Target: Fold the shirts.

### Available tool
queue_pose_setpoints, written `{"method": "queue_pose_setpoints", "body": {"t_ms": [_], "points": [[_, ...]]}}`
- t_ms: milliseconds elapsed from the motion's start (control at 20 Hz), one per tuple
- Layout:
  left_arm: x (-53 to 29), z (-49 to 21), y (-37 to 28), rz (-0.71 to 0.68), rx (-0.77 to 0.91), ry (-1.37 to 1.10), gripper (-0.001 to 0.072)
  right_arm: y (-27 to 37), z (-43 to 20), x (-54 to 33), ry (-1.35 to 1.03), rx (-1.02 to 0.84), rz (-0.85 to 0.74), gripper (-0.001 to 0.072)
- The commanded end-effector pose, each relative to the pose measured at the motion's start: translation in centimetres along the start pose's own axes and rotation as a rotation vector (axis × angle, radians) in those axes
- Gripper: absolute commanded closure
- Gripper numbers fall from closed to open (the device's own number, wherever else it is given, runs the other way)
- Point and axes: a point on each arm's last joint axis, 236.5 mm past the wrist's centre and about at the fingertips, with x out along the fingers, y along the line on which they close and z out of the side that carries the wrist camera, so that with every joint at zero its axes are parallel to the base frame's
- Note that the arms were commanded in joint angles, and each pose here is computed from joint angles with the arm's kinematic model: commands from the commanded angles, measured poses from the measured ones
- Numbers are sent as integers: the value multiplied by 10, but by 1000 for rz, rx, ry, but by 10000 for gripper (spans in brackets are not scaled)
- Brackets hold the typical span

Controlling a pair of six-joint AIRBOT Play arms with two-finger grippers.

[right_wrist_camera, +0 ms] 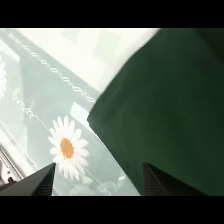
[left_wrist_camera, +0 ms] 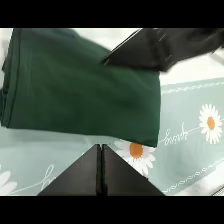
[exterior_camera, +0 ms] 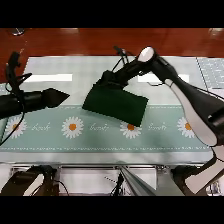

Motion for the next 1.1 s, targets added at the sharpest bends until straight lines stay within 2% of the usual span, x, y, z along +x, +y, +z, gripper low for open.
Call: {"method": "queue_pose_setpoints", "body": {"t_ms": [0, 150, 250, 300, 400, 550, 850, 1050], "points": [[15, -16, 15, 14, -34, 41, 689, -35, -11, -97, 33, 23, -113, 85], [15, -17, 16, 14, 7, 43, 688, -107, -61, -228, -1, 93, -526, 85], [16, -16, 17, 15, 25, 42, 688, -139, -99, -271, -132, 215, -666, 85], [17, -16, 18, 17, 32, 41, 688, -149, -115, -271, -220, 277, -670, 85], [20, -13, 21, 22, 28, 34, 688, -173, -152, -241, -372, 426, -632, 86], [28, -16, 28, 29, 6, 60, 688, -184, -185, -158, -445, 635, -365, 87], [45, -22, 34, 10, -65, 108, 688, -175, -167, -86, -264, 660, -70, 93], [51, -27, 27, -15, -72, 128, 688, -173, -149, -40, -127, 619, -45, 93]]}}
